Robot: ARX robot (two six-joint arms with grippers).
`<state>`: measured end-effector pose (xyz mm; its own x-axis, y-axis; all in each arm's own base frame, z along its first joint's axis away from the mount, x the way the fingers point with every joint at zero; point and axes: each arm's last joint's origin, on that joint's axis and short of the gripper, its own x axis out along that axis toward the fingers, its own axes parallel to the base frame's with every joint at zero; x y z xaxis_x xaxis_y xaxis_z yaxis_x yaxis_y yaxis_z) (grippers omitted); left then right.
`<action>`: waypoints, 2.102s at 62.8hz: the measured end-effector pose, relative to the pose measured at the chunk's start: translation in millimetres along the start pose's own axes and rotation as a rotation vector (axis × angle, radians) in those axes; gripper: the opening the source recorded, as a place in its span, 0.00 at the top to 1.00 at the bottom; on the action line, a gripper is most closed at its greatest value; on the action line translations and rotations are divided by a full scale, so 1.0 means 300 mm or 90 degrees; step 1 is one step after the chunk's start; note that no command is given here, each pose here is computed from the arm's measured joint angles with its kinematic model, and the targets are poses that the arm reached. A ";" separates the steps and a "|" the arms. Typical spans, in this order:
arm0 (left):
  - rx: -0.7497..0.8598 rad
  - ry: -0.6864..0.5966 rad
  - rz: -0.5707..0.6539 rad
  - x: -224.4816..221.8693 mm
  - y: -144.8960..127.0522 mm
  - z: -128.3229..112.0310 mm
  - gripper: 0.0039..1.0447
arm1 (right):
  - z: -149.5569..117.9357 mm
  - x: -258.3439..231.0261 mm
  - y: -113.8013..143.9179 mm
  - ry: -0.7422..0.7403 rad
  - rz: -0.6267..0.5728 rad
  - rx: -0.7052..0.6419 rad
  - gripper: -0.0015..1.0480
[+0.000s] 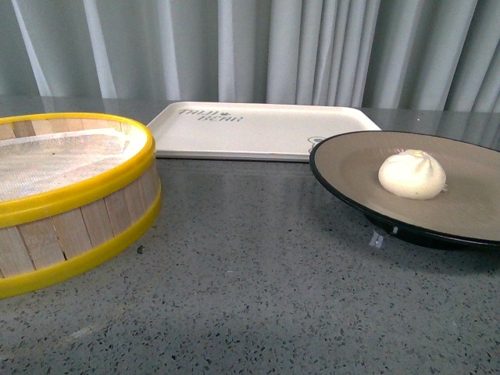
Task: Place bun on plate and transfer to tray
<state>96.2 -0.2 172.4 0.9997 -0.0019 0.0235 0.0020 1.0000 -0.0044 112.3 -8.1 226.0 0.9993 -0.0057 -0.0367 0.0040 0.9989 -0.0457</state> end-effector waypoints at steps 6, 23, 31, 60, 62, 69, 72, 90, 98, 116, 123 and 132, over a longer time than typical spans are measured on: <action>0.000 0.000 0.000 0.000 0.000 0.000 0.06 | 0.125 0.086 -0.070 -0.037 -0.006 0.087 0.08; 0.000 0.000 0.000 0.000 0.000 0.000 0.06 | 0.092 0.301 -0.194 0.196 0.008 0.571 0.08; 0.000 0.000 0.000 0.000 0.000 0.000 0.06 | 0.081 0.339 -0.200 0.259 0.026 0.752 0.08; 0.000 0.000 0.000 0.000 0.000 0.000 0.06 | 0.016 0.506 -0.228 0.333 0.030 0.818 0.08; 0.000 0.000 0.000 0.000 0.000 0.000 0.06 | 0.008 0.530 -0.230 0.342 0.033 0.820 0.08; 0.000 0.000 0.000 0.000 0.000 0.000 0.06 | -0.024 0.585 -0.223 0.381 0.058 0.831 0.08; 0.000 0.000 0.000 0.000 0.000 0.000 0.06 | -0.034 0.599 -0.214 0.396 0.070 0.834 0.08; 0.000 0.000 0.000 0.000 0.000 0.000 0.06 | -0.050 0.581 -0.097 0.468 0.160 0.825 0.09; 0.000 0.000 0.000 0.000 0.000 0.000 0.06 | -0.042 0.553 -0.081 0.469 0.168 0.821 0.26; 0.000 0.000 0.000 0.000 0.000 0.000 0.06 | -0.054 0.519 -0.075 0.470 0.147 0.822 0.71; 0.000 0.000 0.000 0.000 0.000 0.000 0.06 | -0.053 0.504 -0.072 0.467 0.148 0.820 0.90; 0.000 0.000 0.000 0.000 0.000 0.000 0.06 | -0.058 0.487 -0.068 0.467 0.146 0.820 0.97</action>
<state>96.2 -0.2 172.4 0.9997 -0.0023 0.0238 0.0024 1.0000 -0.0044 257.5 -30.2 204.3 0.7443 0.5215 -0.4172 0.2729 0.3328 0.9027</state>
